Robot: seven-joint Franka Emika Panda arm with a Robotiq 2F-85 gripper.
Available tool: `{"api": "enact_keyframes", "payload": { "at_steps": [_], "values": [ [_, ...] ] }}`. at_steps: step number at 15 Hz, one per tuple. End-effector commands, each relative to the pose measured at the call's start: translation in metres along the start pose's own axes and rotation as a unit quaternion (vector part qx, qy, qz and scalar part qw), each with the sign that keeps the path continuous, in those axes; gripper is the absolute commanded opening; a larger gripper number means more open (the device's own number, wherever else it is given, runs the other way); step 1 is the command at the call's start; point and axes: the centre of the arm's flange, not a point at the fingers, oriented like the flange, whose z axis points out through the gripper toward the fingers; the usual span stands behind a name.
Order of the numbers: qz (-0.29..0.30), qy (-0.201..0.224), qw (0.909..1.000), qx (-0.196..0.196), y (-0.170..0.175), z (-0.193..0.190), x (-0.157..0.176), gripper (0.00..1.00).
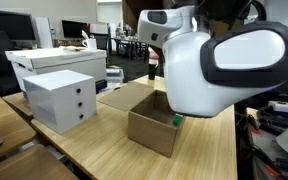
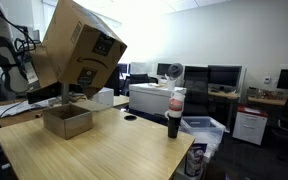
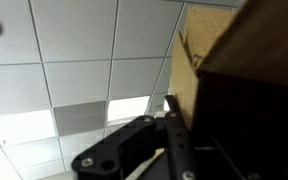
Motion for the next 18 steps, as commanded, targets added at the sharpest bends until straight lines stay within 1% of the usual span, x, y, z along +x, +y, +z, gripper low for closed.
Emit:
{"api": "enact_keyframes", "payload": {
  "at_steps": [1,2,3,6,9,13,18],
  "values": [
    [-0.016,-0.015,0.9996,-0.019,0.009,0.016,-0.028,0.06],
    [-0.023,0.003,0.9997,-0.006,0.013,0.014,-0.032,0.06],
    [-0.021,0.007,0.9998,0.001,0.015,0.013,-0.034,0.06],
    [-0.02,0.007,0.9998,0.004,0.02,0.011,-0.04,0.06],
    [-0.014,-0.02,0.9993,-0.028,0.019,0.014,-0.038,0.06],
    [-0.012,-0.03,0.9987,-0.04,0.01,0.02,-0.024,0.06],
    [-0.013,-0.036,0.9977,-0.056,0.002,0.021,-0.017,0.06]
  ]
}}
